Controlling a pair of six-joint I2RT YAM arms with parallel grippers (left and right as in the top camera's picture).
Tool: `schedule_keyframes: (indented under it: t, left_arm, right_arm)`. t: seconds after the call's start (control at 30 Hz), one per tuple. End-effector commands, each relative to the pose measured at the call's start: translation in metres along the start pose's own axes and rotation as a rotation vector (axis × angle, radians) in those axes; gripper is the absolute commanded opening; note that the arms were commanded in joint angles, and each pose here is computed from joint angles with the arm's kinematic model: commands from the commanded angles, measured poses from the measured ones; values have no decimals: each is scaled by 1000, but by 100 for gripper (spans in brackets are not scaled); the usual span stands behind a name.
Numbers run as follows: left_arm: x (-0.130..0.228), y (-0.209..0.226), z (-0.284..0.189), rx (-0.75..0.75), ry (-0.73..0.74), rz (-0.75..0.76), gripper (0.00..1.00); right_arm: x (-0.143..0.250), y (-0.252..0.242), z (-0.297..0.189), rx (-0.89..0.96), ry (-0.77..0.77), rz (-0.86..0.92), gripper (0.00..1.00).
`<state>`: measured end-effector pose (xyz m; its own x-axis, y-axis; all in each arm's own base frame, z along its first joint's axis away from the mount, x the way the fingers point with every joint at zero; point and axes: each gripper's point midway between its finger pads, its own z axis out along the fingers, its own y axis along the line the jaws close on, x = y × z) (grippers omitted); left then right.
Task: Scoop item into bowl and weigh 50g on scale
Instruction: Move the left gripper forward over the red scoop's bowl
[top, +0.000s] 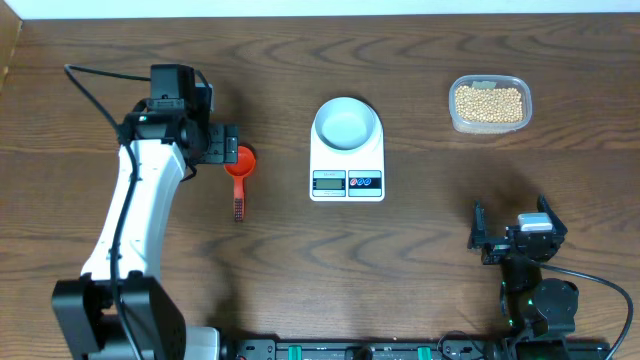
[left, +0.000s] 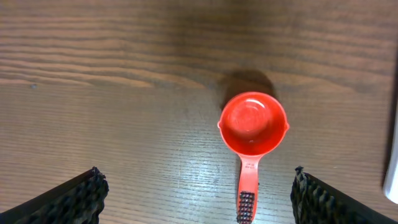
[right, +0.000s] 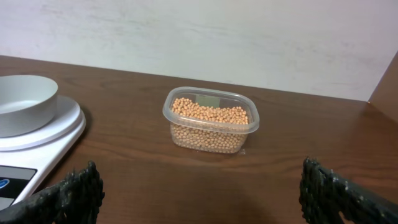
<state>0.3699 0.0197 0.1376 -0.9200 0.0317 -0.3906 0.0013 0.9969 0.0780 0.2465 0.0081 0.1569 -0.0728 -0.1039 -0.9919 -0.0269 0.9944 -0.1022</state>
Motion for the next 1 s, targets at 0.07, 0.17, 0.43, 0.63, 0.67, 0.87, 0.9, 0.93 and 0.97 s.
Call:
schedule_keyframes:
  t: [0.07, 0.17, 0.43, 0.63, 0.67, 0.87, 0.9, 0.93, 0.97]
  left_arm:
    - [5, 0, 27, -2, 78, 19, 97]
    - [13, -1, 42, 1, 126, 22, 96]
    - [31, -4, 75, 8, 230, 29, 96]
    - [29, -5, 84, 8, 230, 29, 96]
    - [28, -5, 86, 8, 225, 28, 96]
    - [33, -6, 94, 10, 240, 29, 97]
    - [34, -6, 94, 9, 242, 29, 96]
    - [35, -6, 94, 10, 243, 29, 96]
    - [35, -6, 95, 9, 243, 29, 96]
  right_arm:
    - [0, 1, 0, -3, -3, -14, 99]
    - [0, 1, 0, -3, -3, -14, 99]
    - [0, 1, 0, -3, -3, -14, 99]
    - [0, 1, 0, -3, -3, -14, 99]
    - [0, 1, 0, -3, -3, -14, 99]
    - [0, 1, 0, -3, -3, -14, 99]
    - [0, 1, 0, -3, -3, -14, 99]
    - [0, 1, 0, -3, -3, -14, 99]
    - [0, 1, 0, -3, -3, -14, 99]
